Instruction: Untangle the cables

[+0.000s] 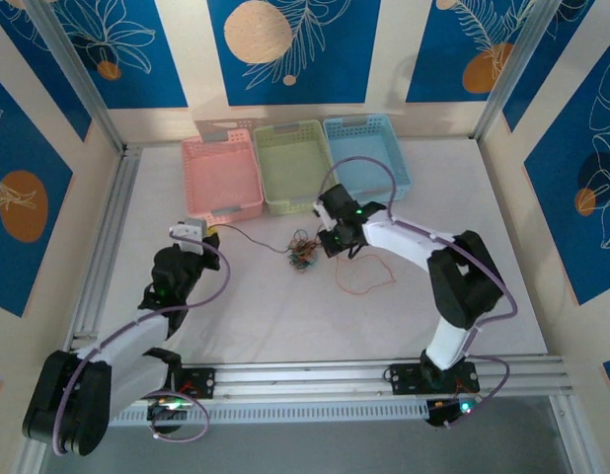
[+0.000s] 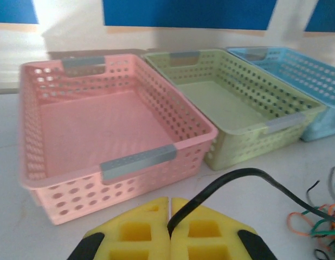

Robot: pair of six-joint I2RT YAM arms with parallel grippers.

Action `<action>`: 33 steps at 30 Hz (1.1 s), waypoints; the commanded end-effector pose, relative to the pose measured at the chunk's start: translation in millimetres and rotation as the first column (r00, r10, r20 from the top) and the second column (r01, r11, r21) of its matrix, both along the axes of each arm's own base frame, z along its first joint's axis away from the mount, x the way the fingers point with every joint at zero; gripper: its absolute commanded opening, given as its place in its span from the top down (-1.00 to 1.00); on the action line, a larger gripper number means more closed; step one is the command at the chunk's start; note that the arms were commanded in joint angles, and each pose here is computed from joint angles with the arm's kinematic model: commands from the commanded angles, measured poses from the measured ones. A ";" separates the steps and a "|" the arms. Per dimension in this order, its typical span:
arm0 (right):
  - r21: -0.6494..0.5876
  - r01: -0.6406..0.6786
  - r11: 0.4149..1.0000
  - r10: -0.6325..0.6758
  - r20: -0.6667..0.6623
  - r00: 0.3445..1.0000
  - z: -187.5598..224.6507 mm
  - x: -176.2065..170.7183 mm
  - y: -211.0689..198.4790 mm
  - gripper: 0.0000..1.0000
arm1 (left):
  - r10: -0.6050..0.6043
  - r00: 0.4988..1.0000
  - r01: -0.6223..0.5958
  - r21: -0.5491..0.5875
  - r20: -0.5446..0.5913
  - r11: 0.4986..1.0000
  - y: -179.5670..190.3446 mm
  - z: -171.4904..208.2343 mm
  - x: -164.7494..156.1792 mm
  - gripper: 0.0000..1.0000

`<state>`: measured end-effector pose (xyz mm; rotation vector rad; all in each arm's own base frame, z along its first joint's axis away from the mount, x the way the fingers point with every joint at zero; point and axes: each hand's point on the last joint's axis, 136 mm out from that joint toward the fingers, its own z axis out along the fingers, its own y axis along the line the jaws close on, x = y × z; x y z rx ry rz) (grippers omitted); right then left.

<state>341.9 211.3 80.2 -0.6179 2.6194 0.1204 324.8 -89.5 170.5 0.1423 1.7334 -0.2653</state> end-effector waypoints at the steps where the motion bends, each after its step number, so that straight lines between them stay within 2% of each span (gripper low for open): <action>1: 0.078 0.237 0.968 -0.246 0.143 0.959 35.2 19.7 -46.0 1.00 | 0.194 0.981 -0.195 0.025 0.031 0.981 34.4 9.9 -1.3 1.00; 4: 0.177 0.402 0.898 -0.429 0.161 0.889 49.7 21.9 -89.1 1.00 | 0.270 0.962 -0.271 0.030 0.042 0.962 49.6 11.5 -6.4 1.00; 9: 0.362 0.591 0.721 -0.661 0.102 0.744 58.7 13.3 -149.0 1.00 | 0.334 0.941 -0.336 0.037 0.051 0.941 63.0 13.1 -10.7 1.00; 16: 0.429 0.780 0.456 -0.867 0.019 0.497 48.2 -7.4 -214.8 1.00 | 0.451 0.890 -0.453 0.025 0.068 0.891 87.1 14.6 -22.7 1.00; 21: 0.448 0.833 0.325 -0.925 -0.034 0.379 40.9 -19.2 -238.5 1.00 | 0.497 0.865 -0.499 0.020 0.071 0.866 97.0 15.0 -27.5 1.00; 24: 0.454 0.849 0.271 -0.940 -0.067 0.336 36.0 -23.1 -245.7 1.00 | 0.499 0.864 -0.502 0.019 0.069 0.865 97.6 14.1 -27.5 1.00; 33: 0.462 0.836 0.298 -0.918 -0.101 0.383 32.0 -17.0 -237.6 0.98 | 0.472 0.879 -0.474 0.016 0.072 0.880 92.6 14.3 -25.8 1.00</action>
